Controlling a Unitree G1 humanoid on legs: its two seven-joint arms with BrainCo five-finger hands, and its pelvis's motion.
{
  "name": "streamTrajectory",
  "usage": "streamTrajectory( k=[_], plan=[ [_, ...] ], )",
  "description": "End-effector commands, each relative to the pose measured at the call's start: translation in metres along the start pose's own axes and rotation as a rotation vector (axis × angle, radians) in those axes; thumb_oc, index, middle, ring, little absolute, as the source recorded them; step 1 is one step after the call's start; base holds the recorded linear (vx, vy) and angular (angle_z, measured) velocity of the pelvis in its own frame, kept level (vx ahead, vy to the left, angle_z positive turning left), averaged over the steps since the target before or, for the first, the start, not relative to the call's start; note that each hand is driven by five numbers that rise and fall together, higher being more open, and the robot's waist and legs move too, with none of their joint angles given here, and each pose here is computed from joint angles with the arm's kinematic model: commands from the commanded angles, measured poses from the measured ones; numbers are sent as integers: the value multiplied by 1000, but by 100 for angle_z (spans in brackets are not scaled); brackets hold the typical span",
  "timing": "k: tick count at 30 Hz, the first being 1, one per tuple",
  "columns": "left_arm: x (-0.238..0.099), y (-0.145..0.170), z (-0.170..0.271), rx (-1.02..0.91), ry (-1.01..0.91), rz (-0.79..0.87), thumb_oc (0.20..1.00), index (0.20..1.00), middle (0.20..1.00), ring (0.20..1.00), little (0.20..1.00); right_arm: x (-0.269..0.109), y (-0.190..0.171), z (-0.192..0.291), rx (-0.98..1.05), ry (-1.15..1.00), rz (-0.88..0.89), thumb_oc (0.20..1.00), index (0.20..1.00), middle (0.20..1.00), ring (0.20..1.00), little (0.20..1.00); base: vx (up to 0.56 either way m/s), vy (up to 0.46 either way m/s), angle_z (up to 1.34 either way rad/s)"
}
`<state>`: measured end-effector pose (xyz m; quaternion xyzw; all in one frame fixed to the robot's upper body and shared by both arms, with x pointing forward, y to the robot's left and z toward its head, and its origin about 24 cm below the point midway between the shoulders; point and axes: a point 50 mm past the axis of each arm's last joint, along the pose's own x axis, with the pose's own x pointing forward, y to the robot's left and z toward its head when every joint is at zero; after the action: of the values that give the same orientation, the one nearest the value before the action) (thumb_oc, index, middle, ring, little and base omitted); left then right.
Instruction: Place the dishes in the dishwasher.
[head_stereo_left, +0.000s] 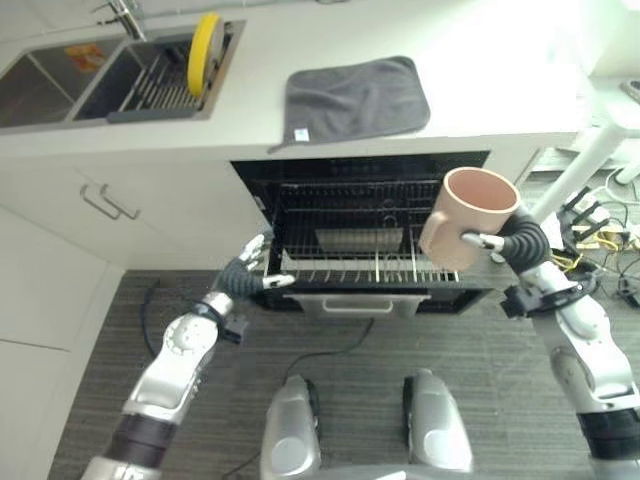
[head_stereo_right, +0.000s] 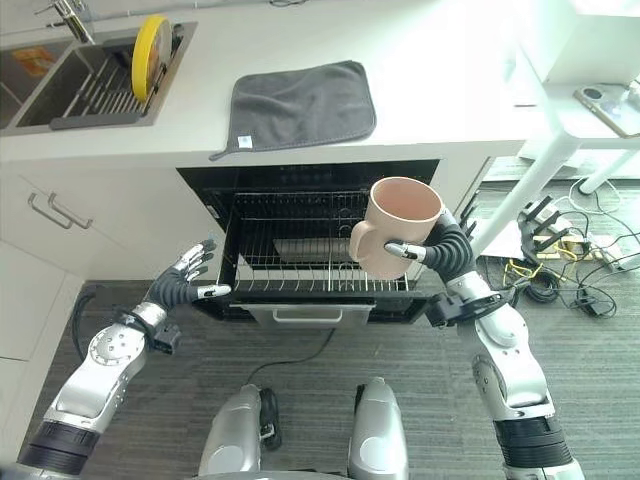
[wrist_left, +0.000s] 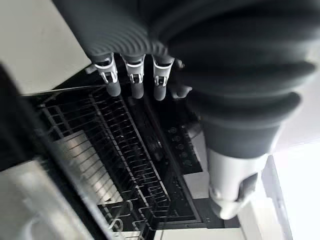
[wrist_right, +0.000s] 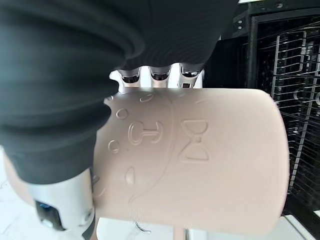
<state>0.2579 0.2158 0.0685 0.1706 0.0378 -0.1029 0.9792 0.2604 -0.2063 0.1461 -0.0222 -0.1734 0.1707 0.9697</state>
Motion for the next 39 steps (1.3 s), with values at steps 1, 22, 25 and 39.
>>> streamTrajectory(
  k=[1, 22, 25, 39],
  plan=[
    [-3, 10, 21, 50, -108, 48, 1000, 1000, 1000, 1000, 1000, 5, 4, 27, 14, -148, 22, 200, 200, 200, 200, 200, 46, -12, -2],
    [-11, 14, 50, 94, -327, 134, 1000, 1000, 1000, 1000, 1000, 3, 9, 20, 11, -141, 33, 200, 200, 200, 200, 200, 29, -1, -1],
    [-23, 15, 65, 77, -456, 191, 1000, 1000, 1000, 1000, 1000, -10, -2, 27, 2, -151, -10, 200, 200, 200, 200, 200, 53, 15, -1],
    [-33, 32, 91, 16, -717, 361, 1000, 1000, 1000, 1000, 1000, -9, -12, 28, -17, -175, -91, 200, 200, 200, 200, 200, -43, -1, 12]
  ],
)
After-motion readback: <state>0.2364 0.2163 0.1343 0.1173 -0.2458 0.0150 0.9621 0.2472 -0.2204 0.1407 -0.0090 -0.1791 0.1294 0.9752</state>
